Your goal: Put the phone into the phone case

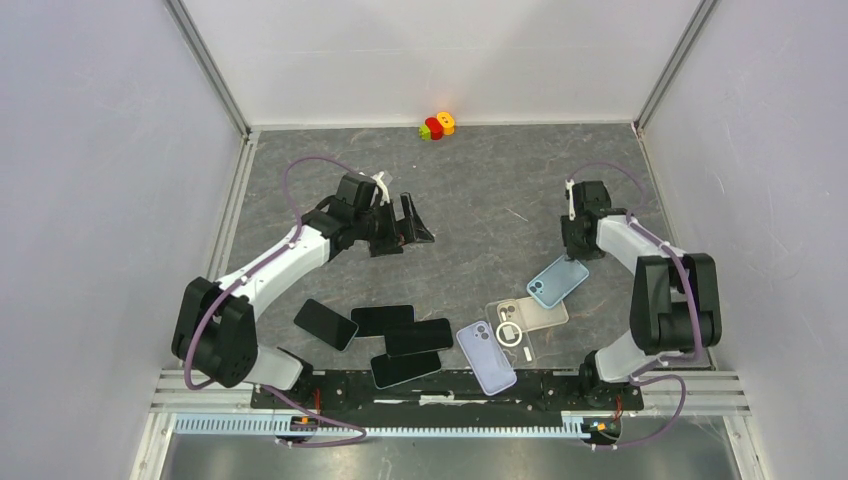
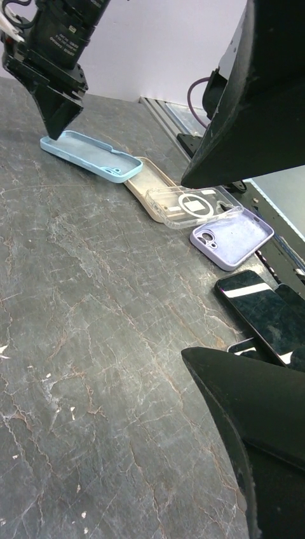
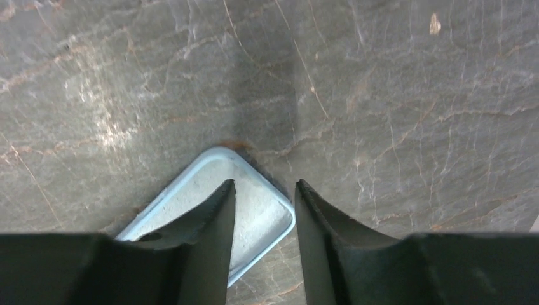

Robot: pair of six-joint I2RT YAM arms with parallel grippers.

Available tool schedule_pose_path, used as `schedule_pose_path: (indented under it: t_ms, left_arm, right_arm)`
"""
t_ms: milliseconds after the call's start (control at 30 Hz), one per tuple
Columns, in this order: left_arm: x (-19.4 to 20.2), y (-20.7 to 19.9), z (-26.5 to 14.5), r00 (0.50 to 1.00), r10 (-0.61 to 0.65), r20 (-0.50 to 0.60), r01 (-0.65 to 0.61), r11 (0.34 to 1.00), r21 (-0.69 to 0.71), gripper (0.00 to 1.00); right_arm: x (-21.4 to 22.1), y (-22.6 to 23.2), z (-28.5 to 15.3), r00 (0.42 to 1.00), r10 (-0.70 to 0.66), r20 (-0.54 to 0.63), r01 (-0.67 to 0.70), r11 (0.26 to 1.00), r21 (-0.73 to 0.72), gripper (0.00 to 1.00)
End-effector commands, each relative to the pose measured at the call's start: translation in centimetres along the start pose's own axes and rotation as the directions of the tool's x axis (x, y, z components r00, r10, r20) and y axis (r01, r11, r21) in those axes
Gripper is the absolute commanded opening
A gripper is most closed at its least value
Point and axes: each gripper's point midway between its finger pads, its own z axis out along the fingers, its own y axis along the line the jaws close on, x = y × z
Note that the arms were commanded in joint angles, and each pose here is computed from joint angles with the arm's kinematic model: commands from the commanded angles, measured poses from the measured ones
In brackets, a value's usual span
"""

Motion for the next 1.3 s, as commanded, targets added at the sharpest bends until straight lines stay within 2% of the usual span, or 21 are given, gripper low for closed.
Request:
schedule_pose_path:
  t_ms: [0, 100, 333, 467, 633, 833, 967, 1267]
  left_arm:
    - [-1.3, -1.5, -0.3, 0.999, 0.024, 0.033, -0.026, 0.999, 0.04, 1.0]
    - [-1.3, -1.3, -0.3, 0.999, 0.029, 0.036, -0.03, 0.999, 0.029, 1.0]
    - [-1.7, -1.4, -0.4, 0.998, 0.038, 0.044, -0.038, 0.999, 0.016, 1.0]
    - [-1.9, -1.4, -0.5, 0.998, 0.046, 0.047, -0.046, 0.999, 0.008, 1.0]
    - [-2.1, -1.1, -1.0, 0.996, 0.062, 0.058, -0.061, 0.998, -0.019, 1.0]
    - [-2.1, -0.5, -1.6, 0.995, 0.064, 0.077, -0.059, 0.997, -0.058, 1.0]
    - [-2.1, 0.2, -2.0, 0.994, 0.056, 0.093, -0.047, 0.995, -0.088, 1.0]
    - [-1.6, 1.5, -3.0, 0.993, 0.049, 0.108, -0.031, 0.987, -0.158, 1.0]
  right_arm:
    - [-2.5, -0.4, 0.5, 1.0, -0.014, 0.018, 0.014, 1.0, 0.01, 0.4]
    - [-1.9, 0.4, 1.5, 0.999, -0.026, -0.028, 0.025, 0.999, -0.029, 0.3]
    - [-1.1, 0.7, 2.2, 0.998, -0.02, -0.067, 0.016, 0.998, -0.062, 0.19]
    - [-1.4, 1.6, 2.3, 0.997, -0.015, -0.072, 0.006, 0.993, -0.121, 0.0]
    - [-3.6, 3.8, 1.2, 1.0, 0.015, -0.023, -0.02, 0.968, -0.25, 0.0]
    - [-6.9, 7.7, -0.8, 0.988, 0.151, 0.023, -0.124, 0.88, -0.459, 0.0]
    - [-8.4, 9.8, -1.0, 0.964, 0.265, -0.005, -0.223, 0.799, -0.559, 0.0]
    - [-12.0, 12.5, -0.7, 0.882, 0.467, -0.07, -0.396, 0.65, -0.649, 0.0]
